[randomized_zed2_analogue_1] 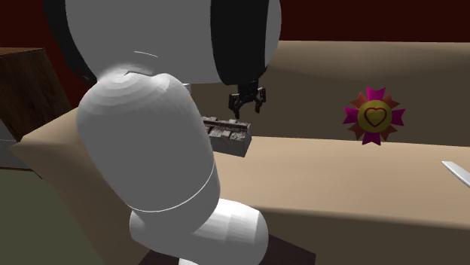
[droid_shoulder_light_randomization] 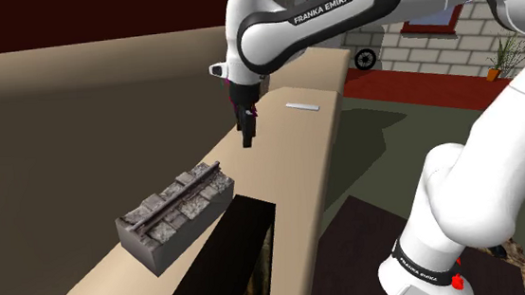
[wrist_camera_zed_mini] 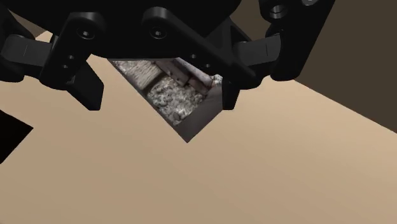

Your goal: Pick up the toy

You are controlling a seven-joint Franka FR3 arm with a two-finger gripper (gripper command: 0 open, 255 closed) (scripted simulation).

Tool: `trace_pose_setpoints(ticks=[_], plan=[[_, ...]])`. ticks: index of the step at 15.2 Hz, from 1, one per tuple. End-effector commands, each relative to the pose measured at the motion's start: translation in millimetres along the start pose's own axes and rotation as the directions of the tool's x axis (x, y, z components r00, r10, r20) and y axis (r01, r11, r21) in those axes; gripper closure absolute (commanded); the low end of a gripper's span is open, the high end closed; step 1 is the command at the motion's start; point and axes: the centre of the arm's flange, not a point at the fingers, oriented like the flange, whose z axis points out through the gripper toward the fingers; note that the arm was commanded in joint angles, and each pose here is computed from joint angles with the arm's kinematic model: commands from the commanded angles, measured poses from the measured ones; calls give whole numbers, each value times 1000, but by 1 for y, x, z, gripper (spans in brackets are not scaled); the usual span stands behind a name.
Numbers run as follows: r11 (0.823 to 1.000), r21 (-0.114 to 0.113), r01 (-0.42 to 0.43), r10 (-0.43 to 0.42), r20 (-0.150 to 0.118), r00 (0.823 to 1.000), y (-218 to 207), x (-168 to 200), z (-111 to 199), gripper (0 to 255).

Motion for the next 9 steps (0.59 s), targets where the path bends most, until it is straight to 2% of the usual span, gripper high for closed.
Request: trace_pose_setpoints(ticks=[1,3,5,7,9], plan=[[994,-16,110,-110,-3,994,-1,25,11,0],[977,-32,213,-213,-4,977,-6,49,20,0],[948,-47,314,-314,-3,949,-13,72,30,0],[909,-62,411,-412,0,911,-22,94,39,0],[860,-77,504,-505,4,863,-34,115,49,0]])
